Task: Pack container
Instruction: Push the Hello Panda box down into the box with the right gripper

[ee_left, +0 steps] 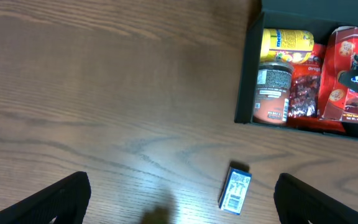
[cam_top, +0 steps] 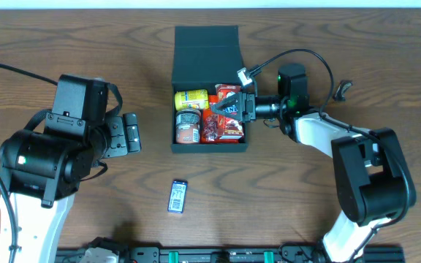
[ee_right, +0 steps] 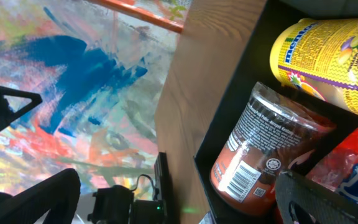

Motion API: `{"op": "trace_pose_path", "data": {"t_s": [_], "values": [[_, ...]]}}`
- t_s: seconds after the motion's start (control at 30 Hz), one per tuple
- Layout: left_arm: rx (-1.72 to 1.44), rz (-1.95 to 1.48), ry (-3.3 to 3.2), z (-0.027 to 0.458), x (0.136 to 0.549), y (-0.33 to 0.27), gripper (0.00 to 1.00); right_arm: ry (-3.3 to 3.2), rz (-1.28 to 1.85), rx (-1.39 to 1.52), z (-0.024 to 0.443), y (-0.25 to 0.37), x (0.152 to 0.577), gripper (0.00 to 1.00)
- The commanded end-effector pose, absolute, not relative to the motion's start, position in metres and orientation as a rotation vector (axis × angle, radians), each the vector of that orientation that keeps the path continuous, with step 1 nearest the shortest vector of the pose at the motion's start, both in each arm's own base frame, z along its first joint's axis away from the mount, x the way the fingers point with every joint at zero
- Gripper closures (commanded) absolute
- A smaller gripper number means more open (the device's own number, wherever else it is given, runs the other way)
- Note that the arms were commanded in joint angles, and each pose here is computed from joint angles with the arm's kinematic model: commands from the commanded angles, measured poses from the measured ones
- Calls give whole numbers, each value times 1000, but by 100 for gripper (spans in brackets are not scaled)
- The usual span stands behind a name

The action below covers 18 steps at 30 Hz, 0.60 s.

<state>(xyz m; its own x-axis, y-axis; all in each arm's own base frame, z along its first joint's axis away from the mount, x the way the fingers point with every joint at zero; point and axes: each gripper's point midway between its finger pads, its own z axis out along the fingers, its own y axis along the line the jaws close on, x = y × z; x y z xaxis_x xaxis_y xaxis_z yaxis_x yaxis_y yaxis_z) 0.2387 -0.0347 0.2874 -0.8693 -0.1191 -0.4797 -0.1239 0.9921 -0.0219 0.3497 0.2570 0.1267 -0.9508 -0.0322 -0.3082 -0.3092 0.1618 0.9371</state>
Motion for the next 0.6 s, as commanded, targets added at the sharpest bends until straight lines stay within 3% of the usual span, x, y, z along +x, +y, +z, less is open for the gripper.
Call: {"op": "trace_pose_path", "data": {"t_s": [0.0, 0.2, 0.57], "values": [[-148, 9, 2631, 288, 239, -36, 5, 2325, 1763, -198, 85, 249, 354, 1], [-148, 10, 2634, 288, 239, -36, 5, 2306, 1812, -204, 97, 251, 351, 1], [-148, 9, 2632, 288, 239, -36, 5, 2135, 1792, -285, 183, 252, 354, 1]]}}
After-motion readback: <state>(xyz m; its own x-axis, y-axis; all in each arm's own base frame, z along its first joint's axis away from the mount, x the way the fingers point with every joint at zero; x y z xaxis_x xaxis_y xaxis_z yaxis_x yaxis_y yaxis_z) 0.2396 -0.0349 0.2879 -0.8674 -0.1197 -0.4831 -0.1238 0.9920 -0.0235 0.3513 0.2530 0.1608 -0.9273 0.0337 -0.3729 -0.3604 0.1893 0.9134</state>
